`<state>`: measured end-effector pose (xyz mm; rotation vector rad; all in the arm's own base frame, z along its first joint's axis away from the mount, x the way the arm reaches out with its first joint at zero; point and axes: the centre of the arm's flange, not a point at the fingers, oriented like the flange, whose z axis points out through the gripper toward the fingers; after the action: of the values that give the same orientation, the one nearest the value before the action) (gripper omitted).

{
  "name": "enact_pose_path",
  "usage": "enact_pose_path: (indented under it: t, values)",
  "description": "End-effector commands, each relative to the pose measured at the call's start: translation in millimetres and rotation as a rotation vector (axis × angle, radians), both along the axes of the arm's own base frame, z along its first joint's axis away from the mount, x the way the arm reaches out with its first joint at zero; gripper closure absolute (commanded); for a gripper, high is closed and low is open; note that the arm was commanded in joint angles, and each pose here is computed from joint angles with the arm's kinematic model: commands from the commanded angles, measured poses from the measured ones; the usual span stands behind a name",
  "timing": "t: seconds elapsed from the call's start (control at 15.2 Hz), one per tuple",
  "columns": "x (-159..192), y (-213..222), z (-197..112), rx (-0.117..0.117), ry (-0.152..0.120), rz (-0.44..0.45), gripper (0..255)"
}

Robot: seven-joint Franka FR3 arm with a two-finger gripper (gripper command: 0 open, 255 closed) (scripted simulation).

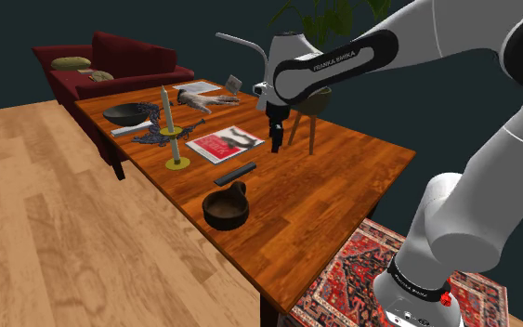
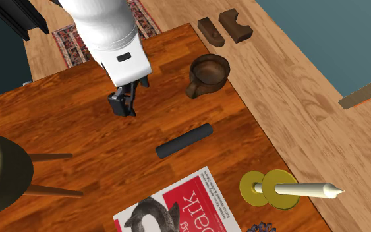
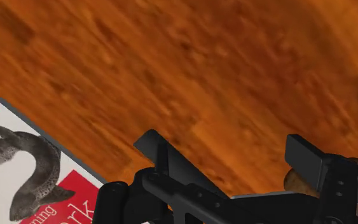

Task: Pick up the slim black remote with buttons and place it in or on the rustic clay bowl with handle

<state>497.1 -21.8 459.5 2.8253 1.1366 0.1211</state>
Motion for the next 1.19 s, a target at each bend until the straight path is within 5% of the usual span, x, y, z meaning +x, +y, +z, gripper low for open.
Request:
enact_pose_path:
  t: [0.0,0.73,1.12]
  values:
    - [22,7,-16,-0.003,0.006,0.103,0]
    - [119,71,-100,-0.009,0.043,0.624,0]
    - [126,76,-131,-0.010,0.046,0.656,0]
